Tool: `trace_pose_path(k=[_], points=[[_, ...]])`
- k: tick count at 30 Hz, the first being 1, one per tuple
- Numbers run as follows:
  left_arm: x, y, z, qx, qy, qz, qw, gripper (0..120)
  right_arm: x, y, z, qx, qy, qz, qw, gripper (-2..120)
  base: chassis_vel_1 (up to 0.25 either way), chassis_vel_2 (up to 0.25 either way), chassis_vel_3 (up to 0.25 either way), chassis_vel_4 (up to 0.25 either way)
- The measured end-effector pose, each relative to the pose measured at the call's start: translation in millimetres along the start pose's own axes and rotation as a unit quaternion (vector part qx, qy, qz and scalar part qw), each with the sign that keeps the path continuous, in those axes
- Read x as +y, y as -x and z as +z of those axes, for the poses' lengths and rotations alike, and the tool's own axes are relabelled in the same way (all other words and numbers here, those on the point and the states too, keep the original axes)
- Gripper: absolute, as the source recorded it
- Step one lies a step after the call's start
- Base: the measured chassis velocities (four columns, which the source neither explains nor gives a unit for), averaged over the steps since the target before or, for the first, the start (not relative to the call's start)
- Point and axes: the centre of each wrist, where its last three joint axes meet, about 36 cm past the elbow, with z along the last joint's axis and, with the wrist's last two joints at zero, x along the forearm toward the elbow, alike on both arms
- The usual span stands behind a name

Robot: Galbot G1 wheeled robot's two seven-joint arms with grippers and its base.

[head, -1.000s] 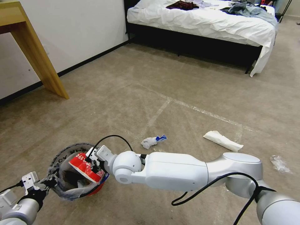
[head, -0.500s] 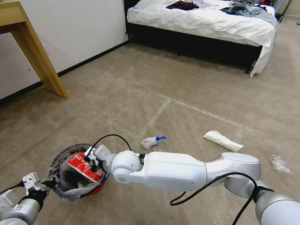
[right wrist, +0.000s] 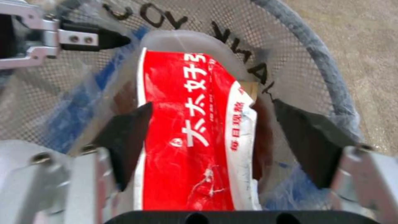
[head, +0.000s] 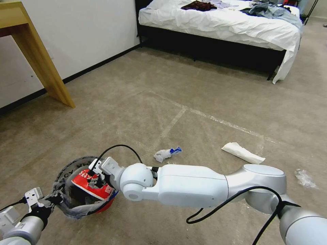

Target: Pick up the trash bin and place the garbage on the floor into it.

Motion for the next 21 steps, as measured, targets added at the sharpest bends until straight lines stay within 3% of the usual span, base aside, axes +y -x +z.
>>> trace_pose_path(k=[1, 5, 21], points=[[0.5, 0.2, 0.0, 0.000, 0.000, -0.001, 1.0000, 1, 1.5, -1.9, -1.5, 0.000, 0.000, -0.002, 1.000, 87, 0.000, 0.000, 0.000, 0.000], [2.1, 1.4, 0.9, 0.001, -0.002, -0.002, 1.0000, 1, 4.9, -9.3, -5.2, -0.003, -0.001, -0.005, 1.000, 98, 0.000, 0.000, 0.000, 0.000], [5.6, 7.4, 2.6, 0.004, -0.005, -0.006, 1.0000, 1, -4.1, -56.7, -25.2, -0.032, -0.007, 0.010, 0.999, 100, 0.000, 0.000, 0.000, 0.000]])
